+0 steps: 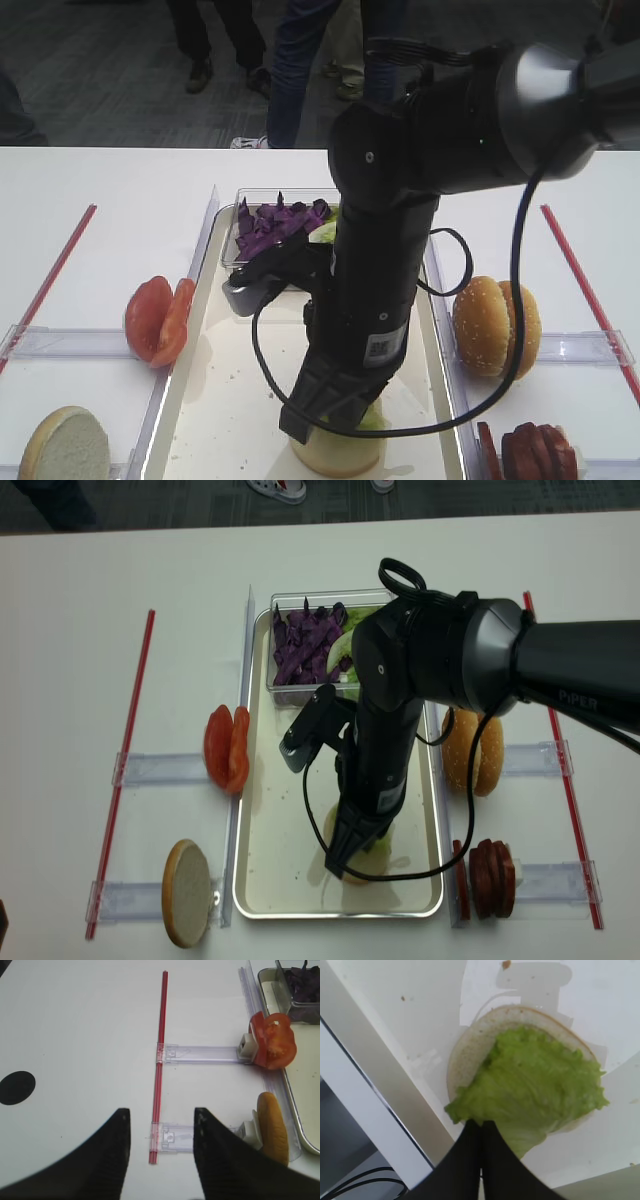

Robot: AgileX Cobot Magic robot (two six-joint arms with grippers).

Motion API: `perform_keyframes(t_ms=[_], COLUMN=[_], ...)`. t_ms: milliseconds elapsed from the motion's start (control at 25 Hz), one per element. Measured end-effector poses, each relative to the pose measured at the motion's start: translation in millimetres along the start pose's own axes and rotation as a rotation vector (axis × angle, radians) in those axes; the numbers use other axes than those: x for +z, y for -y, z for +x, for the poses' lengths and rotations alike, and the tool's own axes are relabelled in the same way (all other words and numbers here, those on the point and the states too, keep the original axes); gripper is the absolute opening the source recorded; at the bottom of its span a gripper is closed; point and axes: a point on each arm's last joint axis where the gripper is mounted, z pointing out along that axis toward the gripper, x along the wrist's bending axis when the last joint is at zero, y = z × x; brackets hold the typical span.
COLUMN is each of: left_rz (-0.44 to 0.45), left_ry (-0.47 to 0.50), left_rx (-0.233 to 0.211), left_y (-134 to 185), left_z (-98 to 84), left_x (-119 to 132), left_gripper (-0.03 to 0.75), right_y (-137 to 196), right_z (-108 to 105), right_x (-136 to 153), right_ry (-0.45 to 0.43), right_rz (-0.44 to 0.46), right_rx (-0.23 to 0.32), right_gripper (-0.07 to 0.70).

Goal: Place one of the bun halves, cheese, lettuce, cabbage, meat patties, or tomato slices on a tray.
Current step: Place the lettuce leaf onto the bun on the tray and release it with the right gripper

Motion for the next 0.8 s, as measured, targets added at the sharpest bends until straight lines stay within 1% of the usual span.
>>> perform_keyframes(t_ms=[240, 480, 800], left_rz=[0.000, 0.000, 0.000], left_ry=[0.000, 0.000, 0.000], left_rx=[0.000, 0.000, 0.000], left_y=[0.0, 0.0, 0.0], left_z=[0.0, 0.0, 0.0], left_x=[0.0, 0.0, 0.0], left_gripper=[0.288, 0.288, 0.288], right_y=[-1.5, -2.5, -3.0], right_z=[1.0, 0.4, 2.5], right_x=[3.0, 5.9, 6.2], right_ry=[-0.022, -0.026, -0.033], right_rz=[-0.004, -0.004, -0.006], right_rx=[0.002, 0.006, 0.002], right_gripper=[0.029, 0.031, 0.088])
